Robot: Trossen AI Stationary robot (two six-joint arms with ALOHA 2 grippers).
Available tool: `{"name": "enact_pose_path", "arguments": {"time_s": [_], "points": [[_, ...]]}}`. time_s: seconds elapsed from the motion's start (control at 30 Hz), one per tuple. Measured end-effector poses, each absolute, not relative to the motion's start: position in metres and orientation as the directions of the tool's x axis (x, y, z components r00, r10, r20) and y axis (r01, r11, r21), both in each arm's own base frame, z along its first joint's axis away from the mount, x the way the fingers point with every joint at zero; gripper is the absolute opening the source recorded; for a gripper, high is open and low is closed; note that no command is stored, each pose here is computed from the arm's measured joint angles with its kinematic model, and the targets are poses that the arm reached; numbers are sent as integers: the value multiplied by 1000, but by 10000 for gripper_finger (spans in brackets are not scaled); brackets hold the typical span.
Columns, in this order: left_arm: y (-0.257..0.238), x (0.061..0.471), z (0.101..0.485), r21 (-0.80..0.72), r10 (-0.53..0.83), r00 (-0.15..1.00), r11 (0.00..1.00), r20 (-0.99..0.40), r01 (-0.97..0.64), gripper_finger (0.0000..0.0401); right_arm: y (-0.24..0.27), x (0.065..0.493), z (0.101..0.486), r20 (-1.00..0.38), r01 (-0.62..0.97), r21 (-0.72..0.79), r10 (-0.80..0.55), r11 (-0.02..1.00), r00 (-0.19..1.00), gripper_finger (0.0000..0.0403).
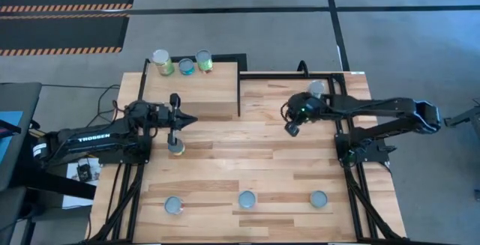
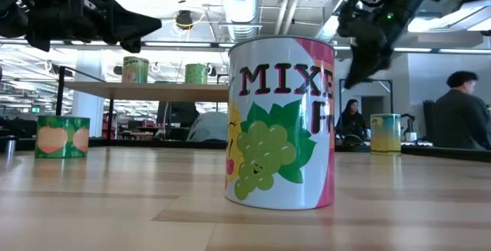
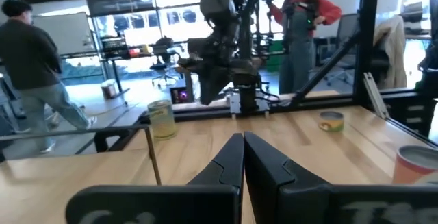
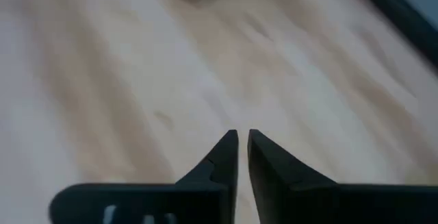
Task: Pick and place cans onto a shelf
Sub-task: Put the canned peaches on the shelf
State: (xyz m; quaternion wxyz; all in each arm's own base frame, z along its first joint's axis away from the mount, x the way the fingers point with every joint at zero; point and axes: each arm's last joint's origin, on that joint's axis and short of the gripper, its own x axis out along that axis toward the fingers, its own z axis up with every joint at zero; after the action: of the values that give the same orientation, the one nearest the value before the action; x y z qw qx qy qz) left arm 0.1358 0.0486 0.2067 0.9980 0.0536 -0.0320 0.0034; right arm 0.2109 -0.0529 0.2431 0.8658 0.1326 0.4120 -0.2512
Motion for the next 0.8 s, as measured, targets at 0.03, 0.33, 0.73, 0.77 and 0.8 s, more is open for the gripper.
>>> {"name": "enact_pose_path", "arguments": {"time_s": [0.03,0.33,0.73,0.77,0.8], "points": [[49,136,206,106,2,998,994,60,-9,2,-50,216,241,-745,492,62,-288,868,602,49],[53,145,193,58,2,999,998,-32,-1,2,-8,244,233,-477,132,210,-16,969,879,19],[55,152,186,64,-23,997,998,-68,27,2,67,252,250,-508,130,218,-1,967,861,11],[55,152,186,66,-29,998,997,-61,33,2,73,255,252,-513,130,215,-1,968,858,13],[55,152,186,66,-33,998,997,-60,37,2,80,262,256,-503,117,221,10,968,864,15]]}}
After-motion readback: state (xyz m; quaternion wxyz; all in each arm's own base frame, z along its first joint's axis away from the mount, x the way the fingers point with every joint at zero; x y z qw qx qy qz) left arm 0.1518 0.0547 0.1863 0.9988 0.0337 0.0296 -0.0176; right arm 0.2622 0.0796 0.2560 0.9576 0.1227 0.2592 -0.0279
